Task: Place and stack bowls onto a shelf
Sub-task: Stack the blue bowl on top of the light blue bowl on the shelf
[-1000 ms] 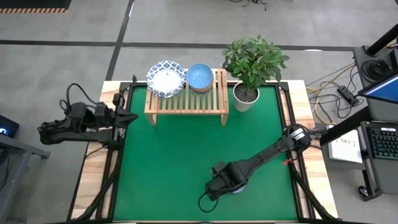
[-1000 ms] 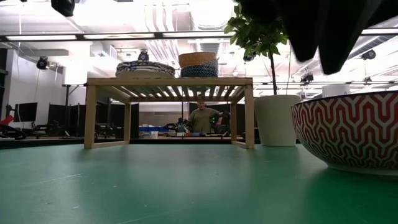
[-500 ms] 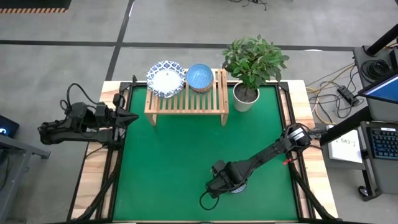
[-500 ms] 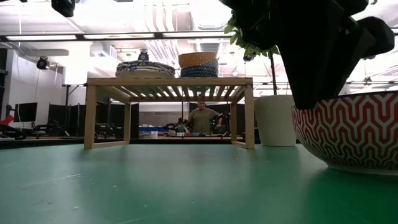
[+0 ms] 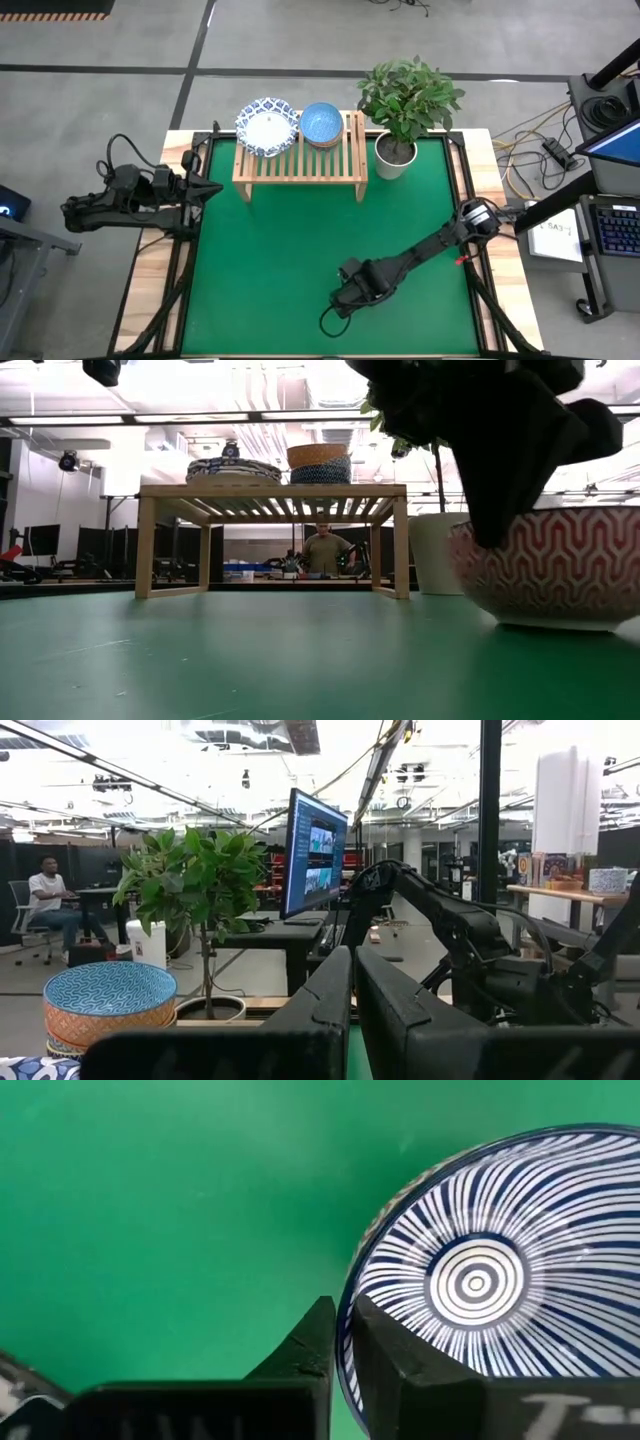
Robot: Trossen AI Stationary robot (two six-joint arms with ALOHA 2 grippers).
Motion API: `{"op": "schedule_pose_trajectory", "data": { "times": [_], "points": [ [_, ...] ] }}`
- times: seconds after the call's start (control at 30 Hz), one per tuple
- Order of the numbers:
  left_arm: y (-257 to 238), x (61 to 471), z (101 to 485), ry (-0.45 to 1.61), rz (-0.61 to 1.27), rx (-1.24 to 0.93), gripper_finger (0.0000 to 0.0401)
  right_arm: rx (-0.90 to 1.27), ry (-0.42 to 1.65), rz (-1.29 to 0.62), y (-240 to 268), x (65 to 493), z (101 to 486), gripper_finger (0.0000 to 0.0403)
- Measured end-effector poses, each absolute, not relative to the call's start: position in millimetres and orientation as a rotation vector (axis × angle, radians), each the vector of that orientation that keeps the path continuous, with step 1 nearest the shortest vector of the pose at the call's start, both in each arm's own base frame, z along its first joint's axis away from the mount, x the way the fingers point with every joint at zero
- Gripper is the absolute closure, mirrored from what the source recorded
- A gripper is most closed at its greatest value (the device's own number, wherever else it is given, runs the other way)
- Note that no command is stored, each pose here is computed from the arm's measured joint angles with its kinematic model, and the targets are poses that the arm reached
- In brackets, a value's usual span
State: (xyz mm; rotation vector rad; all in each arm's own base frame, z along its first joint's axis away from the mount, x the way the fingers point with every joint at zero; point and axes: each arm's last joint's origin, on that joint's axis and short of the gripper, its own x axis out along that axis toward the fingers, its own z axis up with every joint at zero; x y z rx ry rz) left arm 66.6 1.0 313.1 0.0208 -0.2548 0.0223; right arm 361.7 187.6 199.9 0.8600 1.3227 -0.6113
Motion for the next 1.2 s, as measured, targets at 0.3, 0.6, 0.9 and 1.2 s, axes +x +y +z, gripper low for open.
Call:
{"op": "schedule_pose_trajectory", "data": {
  "times": [0.3,0.6,0.9,1.2],
  "points": [
    [1.0,66.6,313.1,-0.255,0.022,0.021,0.0399,0.766,1.231,-0.419,190.9,378.1,233.4,0.039],
    [1.0,66.6,313.1,-0.256,0.022,0.021,0.0399,0.539,0.93,-0.255,156.0,413.2,308.4,0.0391],
    [1.0,66.5,313.5,-0.261,0.023,0.026,0.0399,0.241,0.609,-0.155,112.2,422.9,401.9,0.0391],
    [1.0,66.5,313.8,-0.265,0.026,0.043,0.0399,-0.094,0.65,-0.386,25.6,415.9,420.3,0.0391]
  ]
}}
